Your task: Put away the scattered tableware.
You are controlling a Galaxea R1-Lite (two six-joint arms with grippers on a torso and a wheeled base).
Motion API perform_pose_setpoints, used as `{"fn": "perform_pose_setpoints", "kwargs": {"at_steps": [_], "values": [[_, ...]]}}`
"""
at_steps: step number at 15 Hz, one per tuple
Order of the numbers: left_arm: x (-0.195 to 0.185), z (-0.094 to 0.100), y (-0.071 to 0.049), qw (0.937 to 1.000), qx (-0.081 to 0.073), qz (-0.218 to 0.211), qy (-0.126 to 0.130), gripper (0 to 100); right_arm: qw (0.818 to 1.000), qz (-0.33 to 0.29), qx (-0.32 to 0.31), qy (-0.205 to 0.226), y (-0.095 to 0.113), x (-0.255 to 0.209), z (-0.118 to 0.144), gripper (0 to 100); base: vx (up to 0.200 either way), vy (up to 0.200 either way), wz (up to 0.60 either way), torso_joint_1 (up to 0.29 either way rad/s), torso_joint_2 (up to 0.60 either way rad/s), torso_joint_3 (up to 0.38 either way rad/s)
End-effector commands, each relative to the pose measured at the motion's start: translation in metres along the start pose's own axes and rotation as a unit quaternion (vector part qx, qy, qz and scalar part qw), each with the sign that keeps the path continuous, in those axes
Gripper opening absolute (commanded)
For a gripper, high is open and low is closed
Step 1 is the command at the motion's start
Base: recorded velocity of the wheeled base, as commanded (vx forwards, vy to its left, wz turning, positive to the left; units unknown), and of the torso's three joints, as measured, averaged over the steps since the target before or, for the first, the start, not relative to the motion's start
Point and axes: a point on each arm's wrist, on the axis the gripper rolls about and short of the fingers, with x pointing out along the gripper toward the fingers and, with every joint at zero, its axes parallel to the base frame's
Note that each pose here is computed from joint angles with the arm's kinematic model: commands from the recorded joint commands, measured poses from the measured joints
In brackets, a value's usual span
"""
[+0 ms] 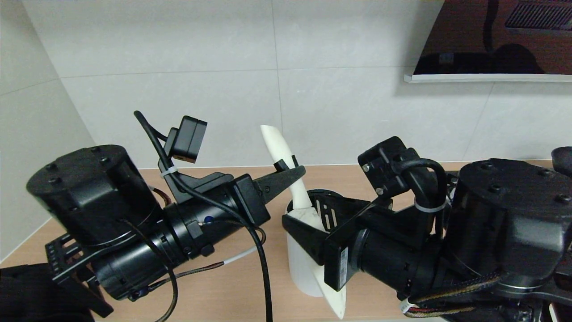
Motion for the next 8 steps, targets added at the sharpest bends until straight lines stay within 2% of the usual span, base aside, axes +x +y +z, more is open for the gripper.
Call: {"fn": "perform_pose_setpoints", "kwargs": {"at_steps": [1, 3, 6, 7, 8], "values": [[0.0, 0.002, -0.001, 1.0, 0.0, -0.002, -0.005, 0, 1.0, 0.0, -0.001, 0.002, 0.0, 0.0, -0.001, 100, 0.0, 0.0, 0.0, 0.0, 0.0, 0.0], [0.0, 0.003, -0.002, 1.0, 0.002, -0.003, -0.007, 0, 1.0, -0.002, 0.0, 0.001, -0.001, -0.001, 0.0, 100, 0.0, 0.0, 0.0, 0.0, 0.0, 0.0], [0.006, 0.017, -0.007, 0.9991, 0.008, 0.018, -0.037, 0, 0.999, -0.047, 0.003, -0.025, -0.032, -0.015, 0.018, 100, 0.0, 0.0, 0.0, 0.0, 0.0, 0.0], [0.009, 0.027, -0.012, 0.9981, 0.015, 0.032, -0.051, 0, 0.997, -0.068, 0.005, -0.033, -0.045, -0.019, 0.026, 100, 0.0, 0.0, 0.0, 0.0, 0.0, 0.0], [0.014, 0.037, -0.017, 0.9956, 0.031, 0.058, -0.067, 0, 0.996, -0.085, 0.006, -0.038, -0.058, -0.026, 0.034, 100, 0.0, 0.0, 0.0, 0.0, 0.0, 0.0]]}}
